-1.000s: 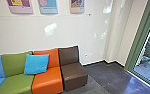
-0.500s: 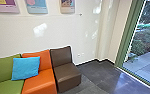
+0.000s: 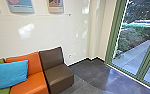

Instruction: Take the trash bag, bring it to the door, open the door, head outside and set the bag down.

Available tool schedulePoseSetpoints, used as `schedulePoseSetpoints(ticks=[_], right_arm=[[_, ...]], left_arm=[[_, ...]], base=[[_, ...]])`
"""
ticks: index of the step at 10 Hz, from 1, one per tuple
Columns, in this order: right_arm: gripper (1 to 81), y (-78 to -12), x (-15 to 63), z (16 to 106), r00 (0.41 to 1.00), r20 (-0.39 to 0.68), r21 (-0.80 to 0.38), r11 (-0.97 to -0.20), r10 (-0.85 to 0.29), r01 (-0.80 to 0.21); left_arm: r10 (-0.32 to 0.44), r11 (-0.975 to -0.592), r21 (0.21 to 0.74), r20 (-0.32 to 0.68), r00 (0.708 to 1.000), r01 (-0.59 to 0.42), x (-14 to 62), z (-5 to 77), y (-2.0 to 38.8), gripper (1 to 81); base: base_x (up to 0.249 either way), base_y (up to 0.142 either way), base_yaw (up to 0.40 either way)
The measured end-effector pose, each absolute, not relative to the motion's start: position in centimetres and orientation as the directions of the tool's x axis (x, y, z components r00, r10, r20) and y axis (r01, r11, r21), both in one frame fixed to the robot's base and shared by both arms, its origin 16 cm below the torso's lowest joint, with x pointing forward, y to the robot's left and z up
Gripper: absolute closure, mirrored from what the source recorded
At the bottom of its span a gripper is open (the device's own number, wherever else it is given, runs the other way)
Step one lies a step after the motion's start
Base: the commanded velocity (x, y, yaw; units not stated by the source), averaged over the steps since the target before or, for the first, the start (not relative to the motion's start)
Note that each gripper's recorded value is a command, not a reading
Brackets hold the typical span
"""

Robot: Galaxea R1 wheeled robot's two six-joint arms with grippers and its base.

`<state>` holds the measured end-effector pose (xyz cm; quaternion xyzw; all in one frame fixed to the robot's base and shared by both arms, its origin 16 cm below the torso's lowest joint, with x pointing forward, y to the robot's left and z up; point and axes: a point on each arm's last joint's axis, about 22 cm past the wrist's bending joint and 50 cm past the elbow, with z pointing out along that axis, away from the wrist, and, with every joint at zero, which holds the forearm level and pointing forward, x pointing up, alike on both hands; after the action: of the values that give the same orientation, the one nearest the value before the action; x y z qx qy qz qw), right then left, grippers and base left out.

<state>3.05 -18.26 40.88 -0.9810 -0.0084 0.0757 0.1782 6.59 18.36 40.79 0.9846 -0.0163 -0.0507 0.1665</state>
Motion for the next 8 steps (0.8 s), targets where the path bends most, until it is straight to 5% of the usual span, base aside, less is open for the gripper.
schedulePoseSetpoints(ticks=[8], right_arm=[[1.0, -18.27, 3.02, 40.88, 0.988, -0.146, -0.351, -0.936, 0.043, -0.011]], left_arm=[[-0.049, -0.943, 0.331, -0.094, 0.994, -0.015, 6.57, 40.80, 18.18, 81.1]], base=[[0.000, 0.000, -0.259]])
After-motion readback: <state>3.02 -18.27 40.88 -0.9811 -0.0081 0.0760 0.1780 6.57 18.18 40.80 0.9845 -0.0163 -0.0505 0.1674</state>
